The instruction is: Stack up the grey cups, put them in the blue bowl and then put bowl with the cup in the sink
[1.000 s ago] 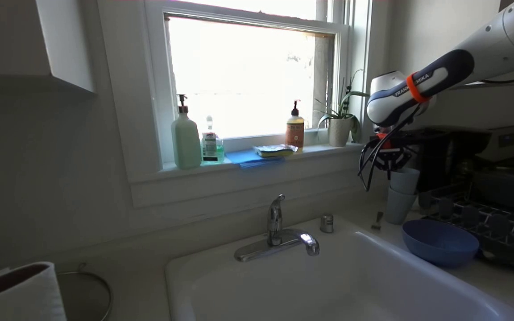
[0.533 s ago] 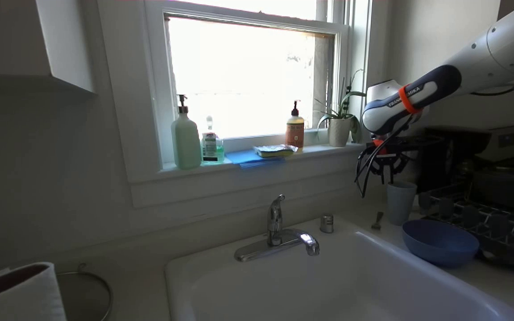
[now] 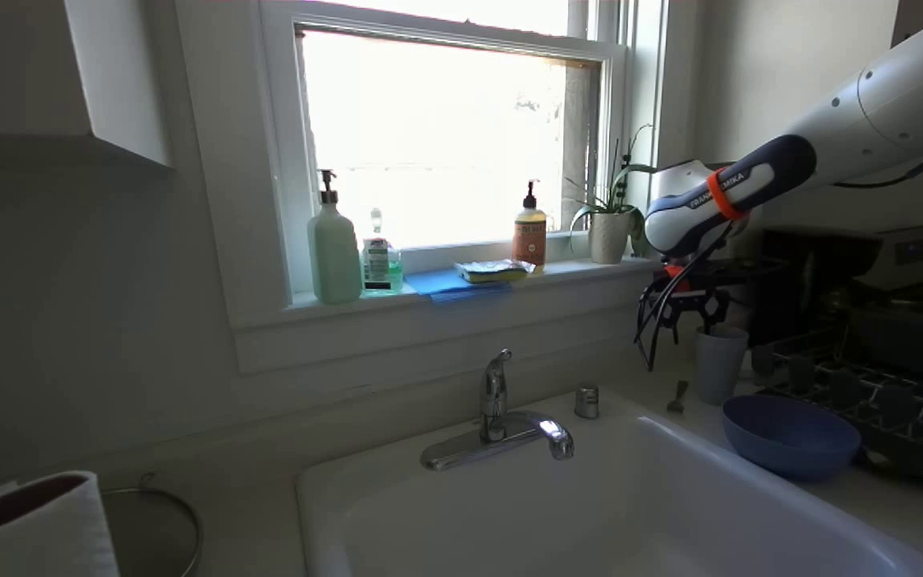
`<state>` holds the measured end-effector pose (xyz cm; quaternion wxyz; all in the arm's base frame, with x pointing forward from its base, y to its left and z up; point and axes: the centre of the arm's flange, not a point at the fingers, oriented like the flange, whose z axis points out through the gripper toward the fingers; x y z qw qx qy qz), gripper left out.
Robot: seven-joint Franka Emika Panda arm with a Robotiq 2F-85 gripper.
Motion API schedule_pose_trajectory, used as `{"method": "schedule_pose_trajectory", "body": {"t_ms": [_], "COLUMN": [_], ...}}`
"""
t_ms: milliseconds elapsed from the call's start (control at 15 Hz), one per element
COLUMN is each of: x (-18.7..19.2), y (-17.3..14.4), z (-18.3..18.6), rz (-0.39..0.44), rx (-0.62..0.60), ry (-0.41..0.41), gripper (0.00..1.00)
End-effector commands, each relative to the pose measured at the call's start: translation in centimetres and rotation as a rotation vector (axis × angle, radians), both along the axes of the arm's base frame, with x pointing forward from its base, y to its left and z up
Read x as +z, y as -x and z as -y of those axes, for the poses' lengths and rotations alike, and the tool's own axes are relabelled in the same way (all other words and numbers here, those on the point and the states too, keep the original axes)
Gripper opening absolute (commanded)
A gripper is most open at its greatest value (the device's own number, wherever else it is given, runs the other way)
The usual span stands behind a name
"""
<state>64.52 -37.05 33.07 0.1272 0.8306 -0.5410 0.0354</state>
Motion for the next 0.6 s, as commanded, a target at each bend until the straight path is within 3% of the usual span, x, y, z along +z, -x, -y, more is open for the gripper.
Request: {"method": "schedule_pose_trajectory", "body": {"t_ms": [0, 200, 533], "x": [-0.5, -0.2, 1.5], "y": [-0.4, -0.1, -0.1], "z": [0.1, -0.8, -2.4], "rz": [-0.018, -0.041, -0.048], "rx": [0.022, 0.050, 0.115], "ry": [-0.062, -0.093, -0.110], "gripper": [0.24, 0.03, 0.02]}}
